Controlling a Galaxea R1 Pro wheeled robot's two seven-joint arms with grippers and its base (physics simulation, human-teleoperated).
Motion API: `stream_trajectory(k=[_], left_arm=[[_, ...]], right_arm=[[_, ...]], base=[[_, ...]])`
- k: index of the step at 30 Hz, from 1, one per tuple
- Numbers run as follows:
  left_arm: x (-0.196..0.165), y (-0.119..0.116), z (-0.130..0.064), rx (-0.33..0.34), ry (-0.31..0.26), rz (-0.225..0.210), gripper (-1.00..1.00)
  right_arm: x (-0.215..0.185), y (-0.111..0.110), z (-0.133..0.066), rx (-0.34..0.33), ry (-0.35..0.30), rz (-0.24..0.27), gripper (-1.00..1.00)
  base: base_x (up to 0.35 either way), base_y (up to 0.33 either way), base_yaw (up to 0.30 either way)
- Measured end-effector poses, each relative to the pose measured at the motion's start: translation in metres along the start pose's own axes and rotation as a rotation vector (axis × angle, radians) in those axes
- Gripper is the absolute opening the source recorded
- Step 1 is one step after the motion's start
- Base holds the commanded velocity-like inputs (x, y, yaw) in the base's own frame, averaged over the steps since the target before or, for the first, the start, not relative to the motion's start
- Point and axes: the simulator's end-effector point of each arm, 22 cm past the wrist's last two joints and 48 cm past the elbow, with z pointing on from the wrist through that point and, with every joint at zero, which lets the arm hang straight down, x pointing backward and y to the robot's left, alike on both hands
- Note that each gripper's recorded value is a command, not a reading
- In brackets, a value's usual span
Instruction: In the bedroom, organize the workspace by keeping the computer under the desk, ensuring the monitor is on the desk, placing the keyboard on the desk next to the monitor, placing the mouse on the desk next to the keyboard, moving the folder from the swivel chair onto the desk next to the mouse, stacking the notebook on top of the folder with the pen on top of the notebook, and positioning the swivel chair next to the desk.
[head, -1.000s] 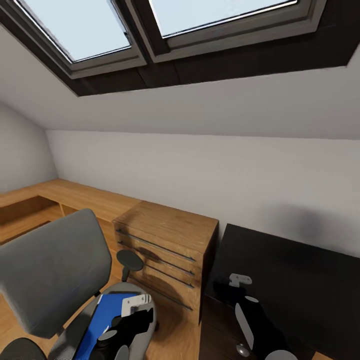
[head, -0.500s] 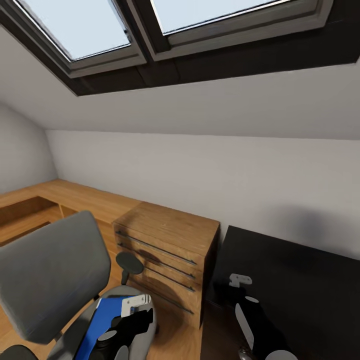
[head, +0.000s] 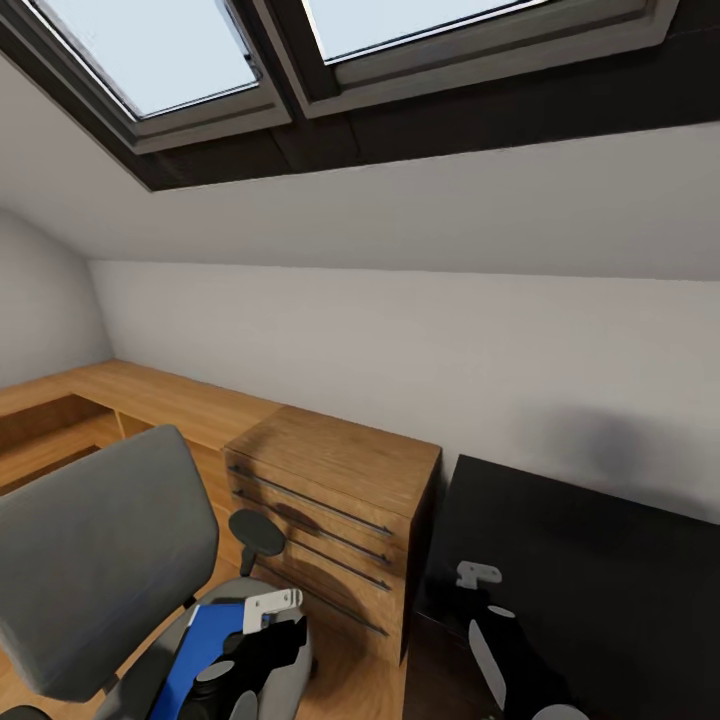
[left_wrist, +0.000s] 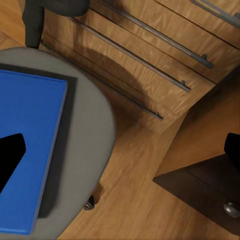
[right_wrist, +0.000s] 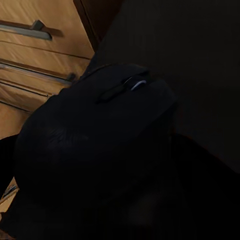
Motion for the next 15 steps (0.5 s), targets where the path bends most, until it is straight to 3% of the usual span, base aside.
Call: stream_trajectory(k=[15], left_arm=[[-0.018,-0.003,-0.007,0.010,-0.041,-0.010,1.00]], right_arm=[[0.006,-0.009,0.005,0.016,-0.004,-0.005,-1.00]], base=[[0.000,0.000,0.000]])
